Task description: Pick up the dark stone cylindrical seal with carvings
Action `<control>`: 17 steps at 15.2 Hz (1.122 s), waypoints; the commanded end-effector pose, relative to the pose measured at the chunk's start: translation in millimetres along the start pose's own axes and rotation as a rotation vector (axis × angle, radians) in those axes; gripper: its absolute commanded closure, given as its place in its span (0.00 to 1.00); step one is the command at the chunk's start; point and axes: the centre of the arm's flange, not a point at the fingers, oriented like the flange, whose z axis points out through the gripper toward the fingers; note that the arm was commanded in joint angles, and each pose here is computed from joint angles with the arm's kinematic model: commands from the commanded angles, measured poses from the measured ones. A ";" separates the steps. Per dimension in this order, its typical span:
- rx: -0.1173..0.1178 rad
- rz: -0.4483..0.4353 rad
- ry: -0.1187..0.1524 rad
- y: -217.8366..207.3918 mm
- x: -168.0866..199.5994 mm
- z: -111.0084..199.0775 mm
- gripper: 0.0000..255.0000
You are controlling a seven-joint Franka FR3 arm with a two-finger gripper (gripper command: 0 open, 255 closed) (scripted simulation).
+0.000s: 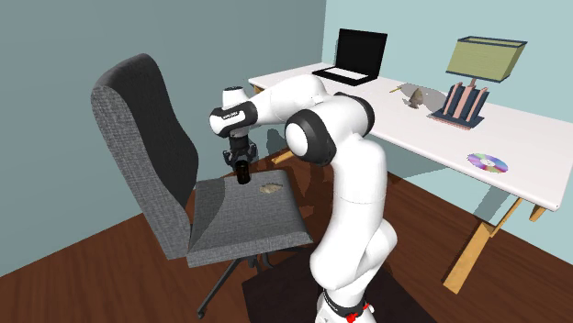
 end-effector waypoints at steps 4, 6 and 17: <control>0.000 0.000 -0.002 -0.4 -0.5 1.2 1.00; 0.000 0.000 -0.002 -1.1 0.2 -4.3 1.00; 0.000 0.000 -0.002 -2.7 -0.7 -62.4 1.00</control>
